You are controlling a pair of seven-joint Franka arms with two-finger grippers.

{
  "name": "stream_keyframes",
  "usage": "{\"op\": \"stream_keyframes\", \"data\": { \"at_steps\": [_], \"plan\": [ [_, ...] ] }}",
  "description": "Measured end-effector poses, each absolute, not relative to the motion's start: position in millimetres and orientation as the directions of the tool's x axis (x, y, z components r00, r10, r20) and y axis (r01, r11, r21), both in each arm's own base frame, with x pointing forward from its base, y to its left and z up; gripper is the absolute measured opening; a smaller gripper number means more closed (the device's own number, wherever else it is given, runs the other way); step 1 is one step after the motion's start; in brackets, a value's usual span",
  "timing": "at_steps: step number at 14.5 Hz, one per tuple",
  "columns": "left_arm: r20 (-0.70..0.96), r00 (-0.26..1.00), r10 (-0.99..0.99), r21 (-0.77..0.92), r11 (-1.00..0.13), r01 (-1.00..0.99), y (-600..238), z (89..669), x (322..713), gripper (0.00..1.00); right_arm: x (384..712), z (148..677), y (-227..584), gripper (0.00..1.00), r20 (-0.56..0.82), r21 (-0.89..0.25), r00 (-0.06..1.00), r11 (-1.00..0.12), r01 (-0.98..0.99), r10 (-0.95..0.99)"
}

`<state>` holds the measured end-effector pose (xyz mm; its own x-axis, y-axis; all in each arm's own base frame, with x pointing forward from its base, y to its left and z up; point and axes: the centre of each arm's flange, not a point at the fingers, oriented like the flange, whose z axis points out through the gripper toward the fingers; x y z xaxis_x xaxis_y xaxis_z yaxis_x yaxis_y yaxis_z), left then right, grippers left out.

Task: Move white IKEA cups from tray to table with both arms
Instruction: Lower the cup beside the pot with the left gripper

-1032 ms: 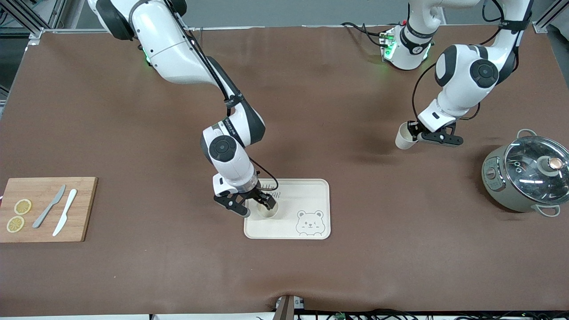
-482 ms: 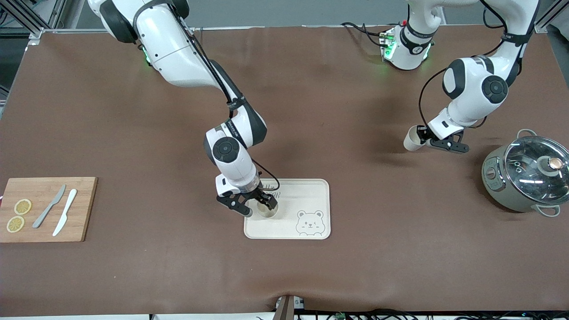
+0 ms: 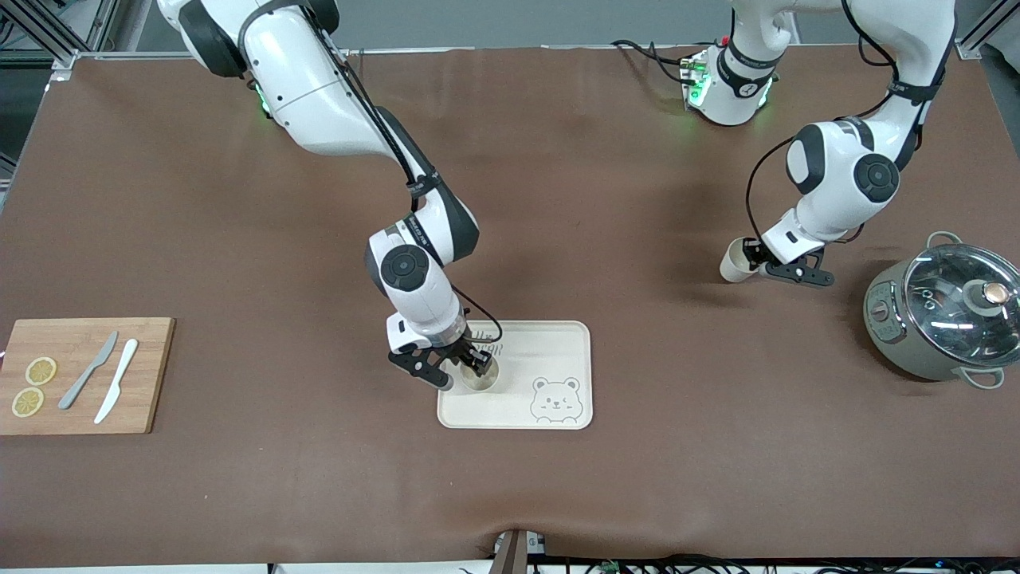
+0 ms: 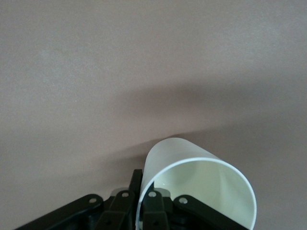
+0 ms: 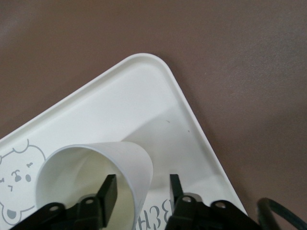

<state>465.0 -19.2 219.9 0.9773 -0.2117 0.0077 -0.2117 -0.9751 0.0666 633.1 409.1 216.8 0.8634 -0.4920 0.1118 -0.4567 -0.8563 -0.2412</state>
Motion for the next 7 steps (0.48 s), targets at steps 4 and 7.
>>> {"op": "stream_keyframes", "data": {
  "at_steps": [4,7],
  "plan": [
    [0.017,0.976,-0.219,0.059,-0.974,-0.220,-18.7,211.8,470.9,0.04,633.3,216.7,408.9,0.07,0.112,-0.241,0.863,-0.856,-0.457,-0.492],
    [0.022,0.975,-0.220,0.058,-0.973,-0.221,-18.9,212.1,473.9,0.10,633.3,216.4,408.8,0.03,0.112,-0.240,0.863,-0.856,-0.457,-0.492]
  ]
}}
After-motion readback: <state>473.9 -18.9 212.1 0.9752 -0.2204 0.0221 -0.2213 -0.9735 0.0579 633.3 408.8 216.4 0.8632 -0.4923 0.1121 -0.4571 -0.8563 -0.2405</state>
